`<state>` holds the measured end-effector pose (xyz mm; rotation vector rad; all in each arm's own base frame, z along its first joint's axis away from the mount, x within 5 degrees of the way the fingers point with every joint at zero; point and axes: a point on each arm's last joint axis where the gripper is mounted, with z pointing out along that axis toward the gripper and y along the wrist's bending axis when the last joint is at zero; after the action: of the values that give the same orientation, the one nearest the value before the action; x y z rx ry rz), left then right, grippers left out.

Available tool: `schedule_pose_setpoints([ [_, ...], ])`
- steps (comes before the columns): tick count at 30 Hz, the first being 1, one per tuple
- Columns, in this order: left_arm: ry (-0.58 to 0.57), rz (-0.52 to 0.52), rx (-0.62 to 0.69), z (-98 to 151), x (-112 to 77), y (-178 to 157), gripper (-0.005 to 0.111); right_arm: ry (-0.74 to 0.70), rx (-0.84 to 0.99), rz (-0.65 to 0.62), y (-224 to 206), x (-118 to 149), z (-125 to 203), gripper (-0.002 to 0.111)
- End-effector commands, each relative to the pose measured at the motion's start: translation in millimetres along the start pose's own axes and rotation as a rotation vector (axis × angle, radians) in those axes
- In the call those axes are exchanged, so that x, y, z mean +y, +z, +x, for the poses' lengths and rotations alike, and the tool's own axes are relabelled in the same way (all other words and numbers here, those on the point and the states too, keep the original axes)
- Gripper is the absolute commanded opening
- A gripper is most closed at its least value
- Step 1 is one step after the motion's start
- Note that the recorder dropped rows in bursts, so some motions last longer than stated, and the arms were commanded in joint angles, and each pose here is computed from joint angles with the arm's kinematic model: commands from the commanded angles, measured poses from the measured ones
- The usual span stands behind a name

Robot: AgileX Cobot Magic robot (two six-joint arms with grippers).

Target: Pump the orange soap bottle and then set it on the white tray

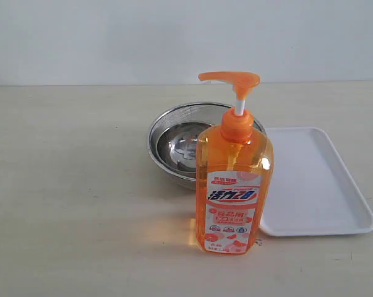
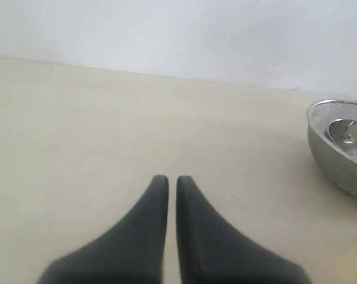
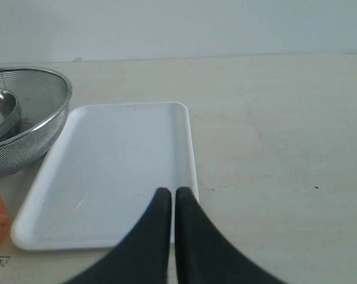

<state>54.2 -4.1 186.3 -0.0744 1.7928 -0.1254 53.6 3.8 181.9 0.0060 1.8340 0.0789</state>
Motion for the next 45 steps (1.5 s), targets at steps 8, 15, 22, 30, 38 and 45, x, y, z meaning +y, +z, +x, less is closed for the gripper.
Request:
schedule_pose_setpoints([
  [8,0.0,-0.002,-0.001,0.9,0.3,0.2,0.005,-0.005,-0.018,0.006,-0.3,-0.4,-1.3,0.0],
  [15,0.0,-0.002,-0.001,0.9,0.3,0.2,0.005,-0.005,-0.018,0.006,-0.3,-0.4,-1.3,0.0],
  [22,0.0,-0.002,-0.001,0.9,0.3,0.2,0.005,-0.005,-0.018,0.006,-0.3,-0.4,-1.3,0.0],
  [30,0.0,-0.002,-0.001,0.9,0.3,0.2,0.005,-0.005,-0.018,0.006,-0.3,-0.4,-1.3,0.0],
  [38,0.04,-0.008,-0.139,-11.6,0.6,-0.7,0.005,-0.005,-0.018,0.006,-0.3,-0.4,-1.3,0.0],
  [45,0.044,0.002,-0.249,-43.4,-3.7,-13.3,0.005,-0.005,-0.018,0.006,-0.3,-0.4,-1.3,0.0],
])
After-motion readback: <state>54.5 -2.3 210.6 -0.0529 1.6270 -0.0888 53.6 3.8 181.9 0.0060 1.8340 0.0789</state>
